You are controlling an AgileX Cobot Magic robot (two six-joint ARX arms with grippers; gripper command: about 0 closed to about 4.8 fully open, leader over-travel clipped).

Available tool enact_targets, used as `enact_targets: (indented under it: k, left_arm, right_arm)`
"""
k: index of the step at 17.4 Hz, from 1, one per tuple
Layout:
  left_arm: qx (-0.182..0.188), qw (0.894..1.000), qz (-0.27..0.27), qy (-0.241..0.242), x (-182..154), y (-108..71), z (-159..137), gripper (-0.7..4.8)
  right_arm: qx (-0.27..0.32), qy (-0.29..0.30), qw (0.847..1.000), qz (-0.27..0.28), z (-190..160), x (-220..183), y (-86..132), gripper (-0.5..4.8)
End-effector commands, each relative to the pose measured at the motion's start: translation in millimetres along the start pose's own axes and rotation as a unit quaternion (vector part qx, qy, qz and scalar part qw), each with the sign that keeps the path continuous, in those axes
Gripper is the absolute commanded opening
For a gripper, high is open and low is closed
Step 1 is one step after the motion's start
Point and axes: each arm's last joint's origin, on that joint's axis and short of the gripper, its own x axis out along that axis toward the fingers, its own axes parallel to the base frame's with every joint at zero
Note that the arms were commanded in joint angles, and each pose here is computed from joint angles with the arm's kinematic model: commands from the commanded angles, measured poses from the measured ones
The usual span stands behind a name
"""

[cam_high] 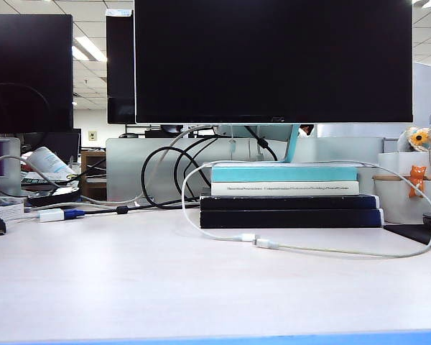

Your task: Unfold the white charging cable into a straight cable.

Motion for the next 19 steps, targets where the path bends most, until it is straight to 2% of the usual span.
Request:
enact_targets:
  k: [1, 4, 7, 8, 10, 11, 12, 13, 14, 16, 18, 19]
  left_arm:
    - [0.009, 0.998, 0.040, -0.044, -29.5, 7.8, -14.8, 4.79]
    - [-0.001, 0.992, 0.077, -0.096, -68.5, 15.8, -42.4, 4.79]
    - [-0.026, 0.987, 0.113, -0.111, -90.0, 20.1, -64.8, 4.79]
    - [-0.041, 0.987, 0.112, -0.112, -92.5, 20.0, -70.1, 4.79]
    - [-0.044, 0.988, 0.109, -0.102, -90.8, 18.4, -77.0, 4.79]
    - [-0.036, 0.990, 0.107, -0.083, -83.8, 14.6, -88.4, 4.79]
    - [-0.034, 0.990, 0.114, -0.072, -80.3, 13.0, -95.0, 4.79]
    - [-0.044, 0.988, 0.133, -0.057, -75.5, 11.2, -105.3, 4.79]
    - [-0.052, 0.989, 0.128, -0.054, -73.6, 9.3, -111.4, 4.79]
    - [-0.061, 0.989, 0.107, -0.081, -73.6, 7.0, -118.0, 4.79]
    - [-0.071, 0.985, 0.114, -0.104, -76.4, 7.0, -124.6, 4.79]
    - [-0.073, 0.985, 0.115, -0.109, -78.5, 6.8, -129.4, 4.58]
  right_arm:
    - [-0.010, -0.053, 0.998, -0.013, 3.1, -40.9, -5.4, 1.72]
    - [-0.019, -0.137, 0.990, -0.027, 5.2, -90.1, -11.0, 1.71]
    - [-0.017, -0.230, 0.973, -0.029, -11.3, -135.3, -11.3, 1.38]
    - [-0.016, -0.233, 0.972, -0.031, -25.1, -142.0, -9.0, 1.39]
    - [-0.019, -0.209, 0.977, -0.022, -54.6, -138.9, -2.1, 1.39]
    - [-0.020, -0.169, 0.985, -0.011, -94.7, -124.4, 8.4, 1.39]
    - [-0.006, -0.168, 0.986, -0.008, -113.5, -119.5, 13.0, 1.39]
    - [0.025, -0.200, 0.980, -0.008, -135.2, -117.8, 18.1, 1.39]
    - [0.053, -0.251, 0.967, -0.012, -153.9, -120.7, 22.0, 1.38]
    - [0.069, -0.330, 0.941, -0.023, -192.9, -126.1, 29.9, 1.31]
    - [0.066, -0.341, 0.938, -0.014, -223.0, -119.5, 37.9, 0.89]
    - [0.070, -0.338, 0.939, -0.013, -235.0, -113.8, 41.1, 0.89]
